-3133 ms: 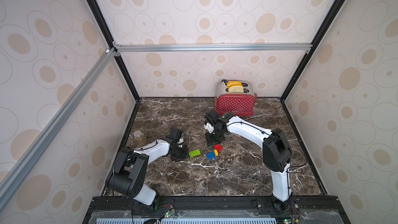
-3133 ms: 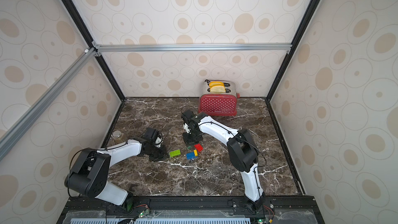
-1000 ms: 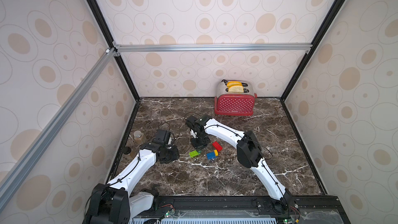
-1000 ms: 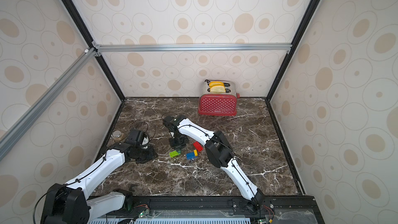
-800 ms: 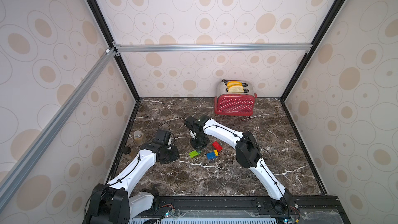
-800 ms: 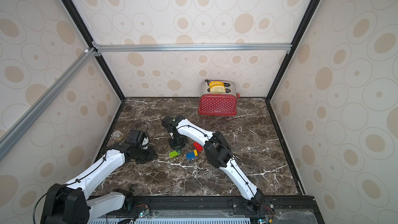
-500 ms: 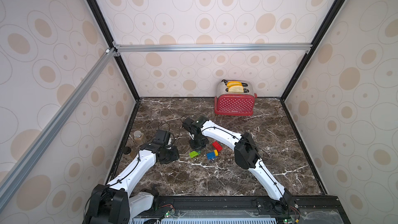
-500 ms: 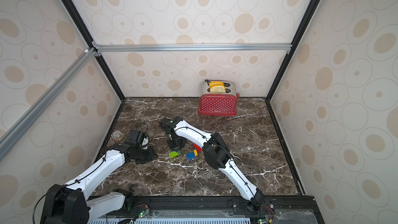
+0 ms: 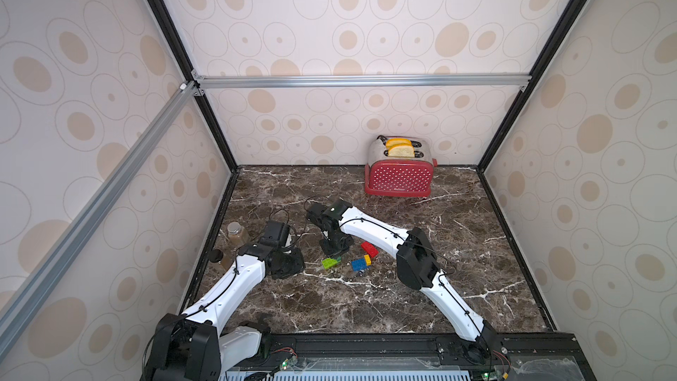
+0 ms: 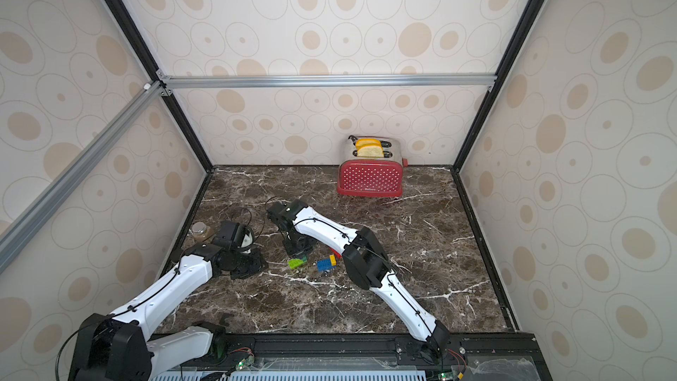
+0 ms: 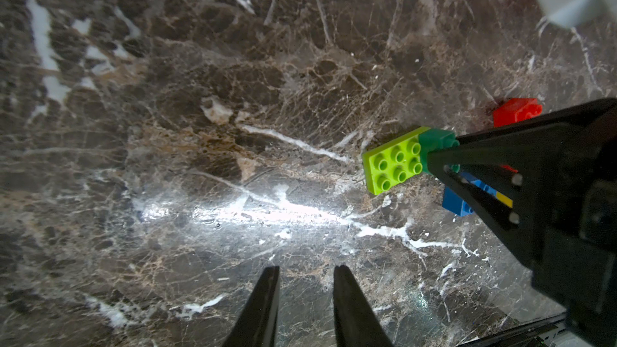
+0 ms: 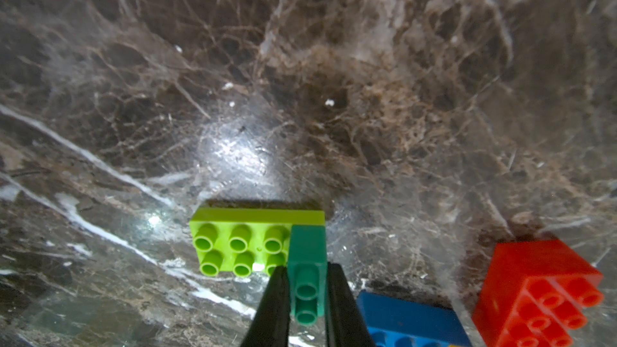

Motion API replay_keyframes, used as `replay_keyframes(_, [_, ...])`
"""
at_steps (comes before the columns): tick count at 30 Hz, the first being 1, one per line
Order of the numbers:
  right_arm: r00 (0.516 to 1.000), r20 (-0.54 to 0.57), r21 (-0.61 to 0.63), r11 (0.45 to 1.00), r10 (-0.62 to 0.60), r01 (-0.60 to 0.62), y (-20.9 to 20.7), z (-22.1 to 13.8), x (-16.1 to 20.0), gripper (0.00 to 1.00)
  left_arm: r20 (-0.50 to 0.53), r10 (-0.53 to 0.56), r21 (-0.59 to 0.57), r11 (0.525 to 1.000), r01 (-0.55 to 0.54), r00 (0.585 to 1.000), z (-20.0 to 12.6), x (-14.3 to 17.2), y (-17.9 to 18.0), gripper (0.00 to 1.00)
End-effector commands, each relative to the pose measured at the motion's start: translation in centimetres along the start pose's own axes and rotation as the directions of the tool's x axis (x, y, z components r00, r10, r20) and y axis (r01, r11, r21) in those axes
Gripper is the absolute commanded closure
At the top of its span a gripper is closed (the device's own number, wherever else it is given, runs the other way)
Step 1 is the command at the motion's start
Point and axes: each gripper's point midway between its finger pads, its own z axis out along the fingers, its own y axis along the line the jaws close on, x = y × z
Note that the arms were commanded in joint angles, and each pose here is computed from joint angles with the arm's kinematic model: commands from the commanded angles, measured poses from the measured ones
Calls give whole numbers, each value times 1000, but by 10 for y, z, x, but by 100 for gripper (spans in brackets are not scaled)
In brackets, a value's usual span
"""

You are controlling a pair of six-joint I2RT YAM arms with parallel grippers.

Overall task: Assemble the number 5 with lego
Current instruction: Move the lego brick at the center of the board, then adjust the lego brick from the lego brick.

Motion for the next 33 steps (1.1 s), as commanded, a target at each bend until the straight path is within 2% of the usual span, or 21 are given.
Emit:
replay_keyframes(1, [979,-203,152,988,28,3,-35,72,36,87,13,11,-14,1000,-11,1000,-3,-2,3,69])
replay_keyframes(12, [987,-49,170,975,153,-143,-89,24,-10,87,16,10,-18,1000,-9,1000,-3,-2,4,69])
replay_keyframes(16, [987,-66,185,974,147,-133,-92,31,-9,87,15,8,-18,1000,-8,1000,-3,-2,4,69])
replay_keyframes(22, [981,-97,145,978,166,-151,-85,44,-3,87,13,7,-22,1000,-6,1000,-3,-2,5,69])
replay_keyframes(29, [983,-97,139,980,159,-144,-84,45,-4,87,10,7,-25,1000,-6,1000,-2,-2,5,69])
replay_keyframes(33, [986,-72,124,982,152,-143,-83,29,-10,81,9,6,-27,1000,-6,1000,-2,-2,5,69])
